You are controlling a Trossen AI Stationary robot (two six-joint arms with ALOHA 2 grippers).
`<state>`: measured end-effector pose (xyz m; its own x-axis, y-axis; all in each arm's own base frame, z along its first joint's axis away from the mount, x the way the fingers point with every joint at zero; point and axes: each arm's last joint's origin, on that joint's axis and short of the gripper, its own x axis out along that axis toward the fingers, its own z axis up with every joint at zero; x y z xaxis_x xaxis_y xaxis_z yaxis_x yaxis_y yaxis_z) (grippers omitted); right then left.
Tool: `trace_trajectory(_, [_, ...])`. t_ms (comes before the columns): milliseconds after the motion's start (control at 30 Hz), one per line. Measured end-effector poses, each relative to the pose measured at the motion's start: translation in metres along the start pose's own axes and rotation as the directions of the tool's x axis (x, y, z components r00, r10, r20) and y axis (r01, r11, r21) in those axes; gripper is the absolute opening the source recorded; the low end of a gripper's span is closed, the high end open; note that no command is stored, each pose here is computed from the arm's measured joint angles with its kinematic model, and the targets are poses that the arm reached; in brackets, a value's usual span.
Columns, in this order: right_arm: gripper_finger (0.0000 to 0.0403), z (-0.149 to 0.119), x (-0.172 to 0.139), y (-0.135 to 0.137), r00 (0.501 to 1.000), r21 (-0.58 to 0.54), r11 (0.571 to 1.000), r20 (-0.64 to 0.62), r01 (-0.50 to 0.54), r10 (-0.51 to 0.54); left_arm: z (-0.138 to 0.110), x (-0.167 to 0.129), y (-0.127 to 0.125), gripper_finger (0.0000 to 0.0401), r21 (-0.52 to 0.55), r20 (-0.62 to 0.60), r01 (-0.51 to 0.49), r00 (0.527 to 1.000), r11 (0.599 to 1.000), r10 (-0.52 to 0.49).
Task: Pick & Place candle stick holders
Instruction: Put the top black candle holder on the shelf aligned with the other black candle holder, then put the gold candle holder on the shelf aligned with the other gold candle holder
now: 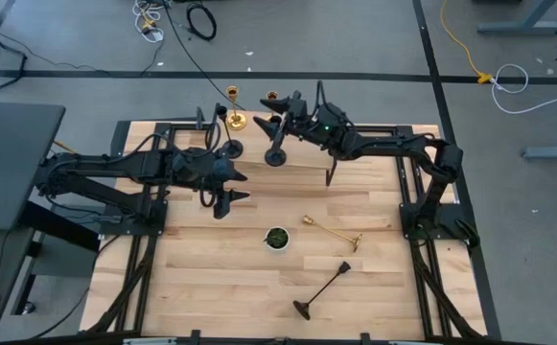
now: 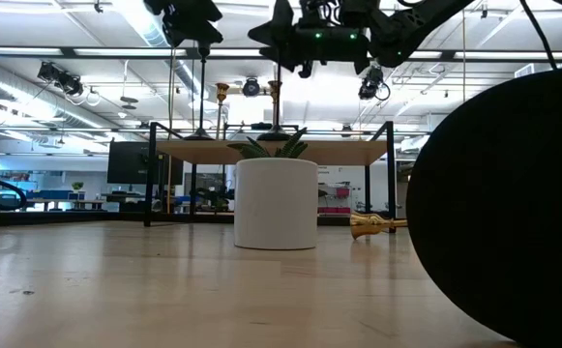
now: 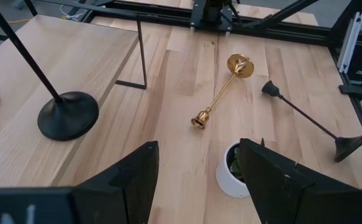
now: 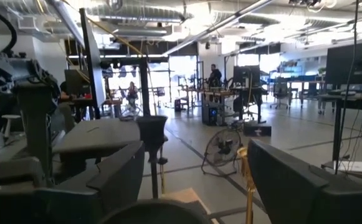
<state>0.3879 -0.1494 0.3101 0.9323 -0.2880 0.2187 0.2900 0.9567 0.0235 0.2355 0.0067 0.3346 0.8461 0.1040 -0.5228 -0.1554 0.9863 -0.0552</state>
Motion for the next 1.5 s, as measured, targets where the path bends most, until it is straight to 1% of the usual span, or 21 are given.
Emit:
trace_trajectory(200, [0.0284, 0.004, -0.001, 0.001, 1.0, 0.0, 1.0, 0.005, -0.014, 0.014, -0.001, 0.0, 0.0, 0.0222, 0.001, -0.012, -0.001, 1.0, 1.0, 0.001])
trace_trajectory(333, [0.0284, 0.02, -0.007, 0.004, 0.998, -0.012, 0.998, 0.011, -0.059, 0.059, -0.001, 0.0, 0.0, 0.0222, 0.001, -0.013, -0.002, 1.0, 1.0, 0.002])
trace_trajectory(500, [0.0284, 0.04, -0.015, 0.004, 0.999, -0.042, 0.998, 0.025, -0.035, 0.036, -0.001, 0.0, 0.0, 0.0222, 0.001, -0.014, -0.002, 1.0, 1.0, 0.002])
trace_trajectory(600, [0.0284, 0.047, -0.02, 0.005, 0.999, -0.056, 0.998, -0.006, -0.036, 0.035, -0.001, 0.0, 0.0, 0.0222, 0.001, -0.014, -0.002, 1.0, 1.0, 0.002])
trace_trajectory(700, [0.0284, 0.055, -0.027, 0.011, 0.997, -0.062, 0.996, -0.05, -0.061, 0.058, -0.001, 0.0, 0.0, 0.0222, 0.001, -0.014, -0.002, 1.0, 1.0, 0.002])
trace_trajectory(800, [0.0284, 0.068, -0.039, 0.025, 0.989, -0.11, 0.988, -0.114, -0.106, 0.093, -0.001, 0.0, 0.0, 0.0222, 0.001, -0.014, -0.002, 1.0, 1.0, 0.002])
trace_trajectory(867, [0.0284, 0.076, -0.05, 0.038, 0.975, -0.141, 0.978, -0.184, -0.153, 0.126, -0.002, 0.0, 0.0, 0.0222, 0.001, -0.019, -0.002, 1.0, 1.0, 0.002])
trace_trajectory(933, [0.0284, 0.084, -0.065, 0.052, 0.951, -0.162, 0.963, -0.259, -0.214, 0.167, -0.002, 0.0, 0.0, 0.0222, 0.002, -0.024, -0.003, 1.0, 1.0, 0.003])
trace_trajectory(1000, [0.0284, 0.091, -0.082, 0.065, 0.918, -0.16, 0.948, -0.338, -0.275, 0.209, -0.003, 0.0, 0.0, 0.0222, 0.002, -0.026, -0.003, 1.0, 1.0, 0.003])
trace_trajectory(1133, [0.0284, 0.103, -0.12, 0.088, 0.825, -0.11, 0.924, -0.498, -0.365, 0.267, -0.002, 0.0, 0.0, 0.0222, 0.002, -0.025, -0.003, 1.0, 1.0, 0.003])
trace_trajectory(1233, [0.0284, 0.11, -0.148, 0.101, 0.756, -0.03, 0.919, -0.579, -0.394, 0.305, -0.002, 0.0, 0.0, 0.0222, 0.001, -0.024, -0.003, 1.0, 1.0, 0.003])
trace_trajectory(1300, [0.0284, 0.114, -0.162, 0.108, 0.715, 0.036, 0.916, -0.613, -0.4, 0.336, -0.002, 0.0, 0.0, 0.0222, -0.003, -0.023, -0.003, 1.0, 1.0, 0.003])
trace_trajectory(1333, [0.0284, 0.114, -0.169, 0.112, 0.687, 0.068, 0.913, -0.637, -0.402, 0.35, -0.002, 0.0, 0.0, 0.0222, -0.005, -0.023, -0.003, 1.0, 1.0, 0.002])
trace_trajectory(1400, [0.0284, 0.112, -0.178, 0.12, 0.639, 0.125, 0.908, -0.673, -0.4, 0.374, -0.002, 0.0, 0.0, 0.0222, -0.006, -0.019, -0.002, 1.0, 1.0, 0.002])
trace_trajectory(1500, [0.0284, 0.104, -0.186, 0.134, 0.572, 0.168, 0.914, -0.734, -0.369, 0.365, -0.002, 0.0, 0.0, 0.0222, -0.006, -0.019, -0.002, 1.0, 1.0, 0.002])
